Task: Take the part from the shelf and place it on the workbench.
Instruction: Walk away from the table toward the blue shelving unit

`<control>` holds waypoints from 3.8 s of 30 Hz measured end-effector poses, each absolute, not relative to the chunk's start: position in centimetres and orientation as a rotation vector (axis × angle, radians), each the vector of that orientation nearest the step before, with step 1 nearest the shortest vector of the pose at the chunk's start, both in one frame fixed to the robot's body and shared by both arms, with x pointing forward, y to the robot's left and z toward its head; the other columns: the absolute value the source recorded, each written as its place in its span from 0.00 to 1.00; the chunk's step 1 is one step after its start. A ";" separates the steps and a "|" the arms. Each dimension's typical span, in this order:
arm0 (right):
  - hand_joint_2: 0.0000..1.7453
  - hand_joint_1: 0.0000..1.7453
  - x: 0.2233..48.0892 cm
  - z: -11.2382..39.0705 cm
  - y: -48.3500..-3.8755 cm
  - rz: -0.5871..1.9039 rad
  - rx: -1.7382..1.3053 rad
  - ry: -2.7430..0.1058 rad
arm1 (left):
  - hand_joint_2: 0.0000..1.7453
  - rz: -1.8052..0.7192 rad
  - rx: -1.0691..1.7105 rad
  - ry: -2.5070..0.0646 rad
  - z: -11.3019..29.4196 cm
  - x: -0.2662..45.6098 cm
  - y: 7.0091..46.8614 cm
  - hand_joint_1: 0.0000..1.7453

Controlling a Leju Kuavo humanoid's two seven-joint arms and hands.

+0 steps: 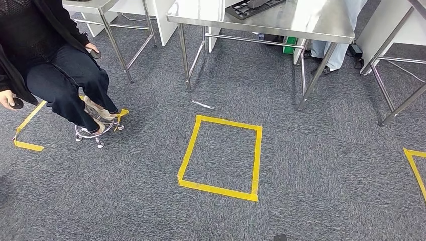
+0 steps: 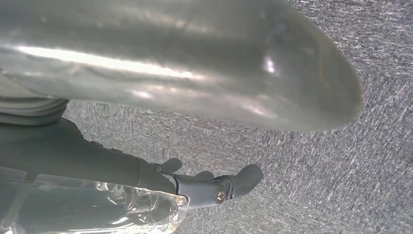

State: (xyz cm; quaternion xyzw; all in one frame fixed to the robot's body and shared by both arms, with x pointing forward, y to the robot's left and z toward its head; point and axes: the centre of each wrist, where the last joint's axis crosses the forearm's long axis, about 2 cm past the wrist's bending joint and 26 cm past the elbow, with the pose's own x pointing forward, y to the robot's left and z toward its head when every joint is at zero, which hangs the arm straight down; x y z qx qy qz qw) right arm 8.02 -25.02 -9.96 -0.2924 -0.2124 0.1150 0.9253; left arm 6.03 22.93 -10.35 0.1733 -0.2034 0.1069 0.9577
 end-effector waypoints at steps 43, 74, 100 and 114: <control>0.00 0.00 8.6 -9.9 -25.4 0.349 -0.584 -0.420 | 0.00 0.210 0.456 -0.373 -10.1 5.9 21.9 0.00; 0.00 0.00 6.3 -10.3 -25.9 0.198 -0.622 -0.340 | 0.00 0.000 0.385 -0.429 -9.9 6.6 21.3 0.00; 0.00 0.00 6.3 -10.2 -24.6 0.239 -0.610 -0.330 | 0.00 0.034 0.423 -0.381 -10.1 6.1 22.2 0.00; 0.00 0.00 6.3 -10.2 -24.9 0.283 -0.619 -0.332 | 0.00 0.050 0.441 -0.366 -10.1 6.2 22.5 0.00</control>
